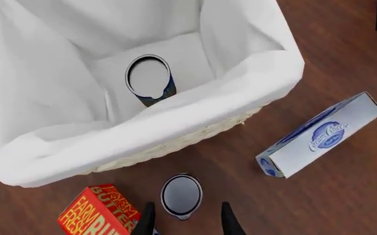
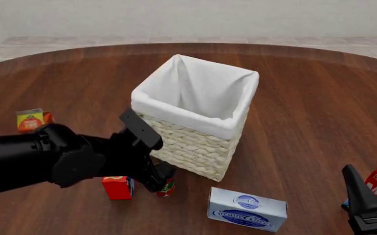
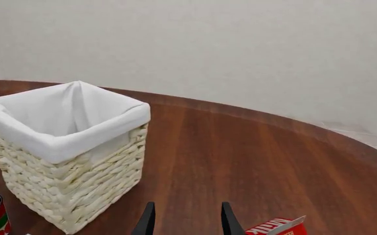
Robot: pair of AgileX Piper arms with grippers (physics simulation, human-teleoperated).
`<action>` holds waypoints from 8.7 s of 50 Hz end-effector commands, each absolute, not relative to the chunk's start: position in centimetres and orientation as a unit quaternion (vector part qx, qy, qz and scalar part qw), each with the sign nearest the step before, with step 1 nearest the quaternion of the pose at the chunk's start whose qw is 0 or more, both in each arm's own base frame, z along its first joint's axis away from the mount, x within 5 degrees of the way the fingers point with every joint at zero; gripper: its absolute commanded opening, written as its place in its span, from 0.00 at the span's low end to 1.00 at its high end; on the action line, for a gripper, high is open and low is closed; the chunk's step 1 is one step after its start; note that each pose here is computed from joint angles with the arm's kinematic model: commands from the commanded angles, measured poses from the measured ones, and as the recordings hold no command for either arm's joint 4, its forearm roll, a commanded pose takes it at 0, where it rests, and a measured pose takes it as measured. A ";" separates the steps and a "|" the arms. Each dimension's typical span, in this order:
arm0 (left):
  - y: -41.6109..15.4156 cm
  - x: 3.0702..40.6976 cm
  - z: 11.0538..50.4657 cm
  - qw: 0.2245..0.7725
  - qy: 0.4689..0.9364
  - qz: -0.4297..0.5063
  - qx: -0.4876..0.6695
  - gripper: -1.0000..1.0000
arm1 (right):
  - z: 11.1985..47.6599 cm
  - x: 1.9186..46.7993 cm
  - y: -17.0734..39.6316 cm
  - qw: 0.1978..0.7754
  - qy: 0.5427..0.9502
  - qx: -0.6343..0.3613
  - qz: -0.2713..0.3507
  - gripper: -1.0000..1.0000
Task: Pick up the alphabet soup and the tomato sauce, and put them in the basket.
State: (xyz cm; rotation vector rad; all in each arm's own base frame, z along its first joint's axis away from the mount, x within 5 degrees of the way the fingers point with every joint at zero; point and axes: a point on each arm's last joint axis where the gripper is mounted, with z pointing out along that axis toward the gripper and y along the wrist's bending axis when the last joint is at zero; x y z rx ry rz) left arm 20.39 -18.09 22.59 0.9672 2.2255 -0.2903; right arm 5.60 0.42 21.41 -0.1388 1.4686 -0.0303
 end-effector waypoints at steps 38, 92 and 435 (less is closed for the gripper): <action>-17.8 20.7 20.4 0.333 0.862 -0.105 0.368 1.00 | 21.4 5.6 0.4 0.740 0.669 -0.064 -0.013 1.00; -17.8 21.3 18.4 0.328 0.866 -0.101 0.364 1.00 | 21.4 5.6 0.4 0.740 0.669 -0.063 -0.013 1.00; -17.8 22.0 36.8 0.491 0.760 -0.088 0.418 0.00 | 21.4 5.6 0.4 0.741 0.668 -0.065 -0.014 1.00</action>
